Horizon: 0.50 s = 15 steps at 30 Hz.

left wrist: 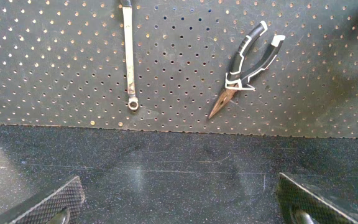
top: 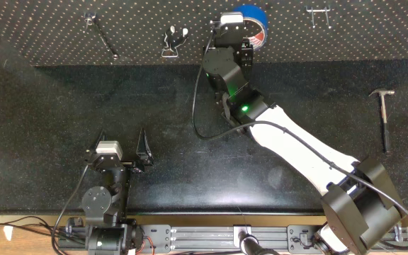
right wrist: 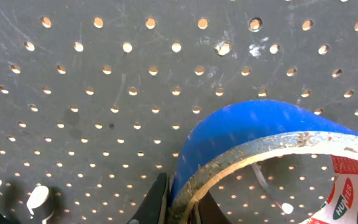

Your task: Place Tools Onto Pegboard

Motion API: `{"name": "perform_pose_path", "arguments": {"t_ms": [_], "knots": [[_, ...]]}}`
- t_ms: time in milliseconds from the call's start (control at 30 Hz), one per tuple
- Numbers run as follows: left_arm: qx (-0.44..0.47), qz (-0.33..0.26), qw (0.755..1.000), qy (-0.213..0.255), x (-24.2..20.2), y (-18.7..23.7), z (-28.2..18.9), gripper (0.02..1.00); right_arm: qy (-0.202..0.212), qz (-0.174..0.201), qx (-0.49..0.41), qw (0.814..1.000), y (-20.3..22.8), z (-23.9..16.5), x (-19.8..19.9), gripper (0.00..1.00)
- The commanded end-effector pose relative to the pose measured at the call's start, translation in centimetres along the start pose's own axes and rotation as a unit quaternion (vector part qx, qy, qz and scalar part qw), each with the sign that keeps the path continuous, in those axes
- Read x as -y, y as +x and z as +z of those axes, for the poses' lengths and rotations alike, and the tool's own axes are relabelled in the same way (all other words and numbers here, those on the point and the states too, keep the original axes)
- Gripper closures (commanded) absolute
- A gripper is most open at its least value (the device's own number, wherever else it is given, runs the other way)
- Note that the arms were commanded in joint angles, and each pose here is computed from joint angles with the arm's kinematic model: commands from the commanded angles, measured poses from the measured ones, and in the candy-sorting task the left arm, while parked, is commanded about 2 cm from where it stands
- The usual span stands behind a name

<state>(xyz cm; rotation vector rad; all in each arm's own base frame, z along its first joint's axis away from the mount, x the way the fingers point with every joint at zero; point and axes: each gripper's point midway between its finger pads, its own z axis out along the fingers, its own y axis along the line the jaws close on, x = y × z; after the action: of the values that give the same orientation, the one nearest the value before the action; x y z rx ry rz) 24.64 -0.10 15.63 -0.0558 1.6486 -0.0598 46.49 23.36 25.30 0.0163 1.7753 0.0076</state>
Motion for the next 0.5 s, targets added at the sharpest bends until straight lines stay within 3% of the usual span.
{"name": "perform_pose_path", "arguments": {"t_ms": [33, 333, 367, 433, 500], "knots": [[-0.001, 0.000, 1.000, 0.004, 0.11, 0.10, -0.04, 0.023, 0.000, -0.002, 0.008, 1.000, 0.15, 0.87, -0.36, 0.925], [-0.001, 0.000, 1.000, 0.003, 0.11, 0.10, -0.04, 0.023, -0.006, -0.002, 0.005, 1.000, 0.72, 1.45, -0.50, 0.910], [-0.001, 0.000, 1.000, 0.003, 0.11, 0.10, -0.04, 0.023, -0.006, -0.002, 0.004, 1.000, 0.79, 1.48, -0.50, 0.831], [-0.001, 0.000, 1.000, 0.003, 0.11, 0.10, -0.04, 0.023, -0.006, -0.003, 0.004, 1.000, 0.87, 1.51, -0.52, 0.829], [-0.001, 0.000, 1.000, 0.003, 0.11, 0.10, -0.04, 0.023, -0.006, -0.003, 0.004, 1.000, 0.87, 1.51, -0.52, 0.652]]}}
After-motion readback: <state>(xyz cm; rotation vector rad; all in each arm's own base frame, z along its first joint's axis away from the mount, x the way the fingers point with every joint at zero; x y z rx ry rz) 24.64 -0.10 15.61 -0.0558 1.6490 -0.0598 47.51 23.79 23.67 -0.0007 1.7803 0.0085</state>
